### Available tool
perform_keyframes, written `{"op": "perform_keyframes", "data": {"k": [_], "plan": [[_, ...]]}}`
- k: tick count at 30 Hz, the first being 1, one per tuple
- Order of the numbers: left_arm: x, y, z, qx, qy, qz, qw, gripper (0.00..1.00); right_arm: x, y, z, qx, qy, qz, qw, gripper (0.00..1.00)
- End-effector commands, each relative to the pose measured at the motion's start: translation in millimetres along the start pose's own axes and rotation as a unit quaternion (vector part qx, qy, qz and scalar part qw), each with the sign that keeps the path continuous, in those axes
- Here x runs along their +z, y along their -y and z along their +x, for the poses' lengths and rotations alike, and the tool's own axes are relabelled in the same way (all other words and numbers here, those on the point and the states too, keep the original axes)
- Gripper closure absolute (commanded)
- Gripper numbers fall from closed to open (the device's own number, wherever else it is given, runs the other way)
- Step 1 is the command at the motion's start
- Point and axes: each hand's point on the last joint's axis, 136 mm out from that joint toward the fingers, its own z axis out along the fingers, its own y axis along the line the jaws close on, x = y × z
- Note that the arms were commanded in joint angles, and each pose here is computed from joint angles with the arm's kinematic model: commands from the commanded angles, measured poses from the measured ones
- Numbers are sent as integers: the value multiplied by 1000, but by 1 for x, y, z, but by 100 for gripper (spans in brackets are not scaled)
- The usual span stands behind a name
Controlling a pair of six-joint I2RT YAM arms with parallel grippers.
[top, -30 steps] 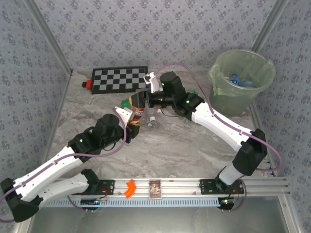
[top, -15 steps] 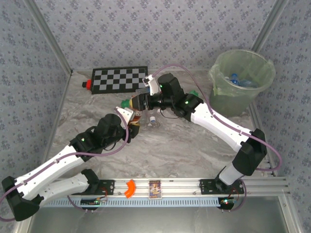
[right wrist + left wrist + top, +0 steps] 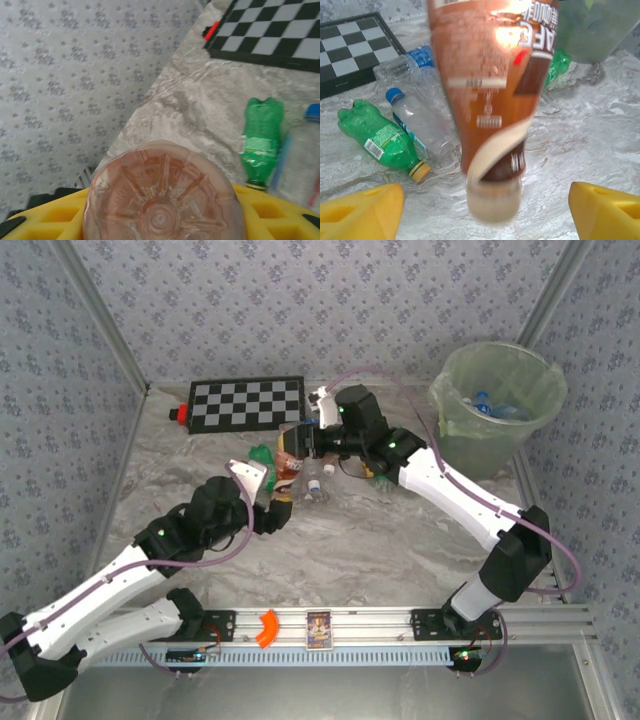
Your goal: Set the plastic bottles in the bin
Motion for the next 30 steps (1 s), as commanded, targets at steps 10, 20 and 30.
{"op": "perform_keyframes", "data": {"k": [10,20,30], "plan": [[-24,-2,-15,-55,59,13,997,0,-163,101,-118,-5,188,211,959,51],[-31,6,-14,-77,85,53,992,0,-323,158,-179,-9,337,417,844,50],[-38,6,-9,-94,99,69,988,0,-411,184,-183,-74,337,614,710,46]]}}
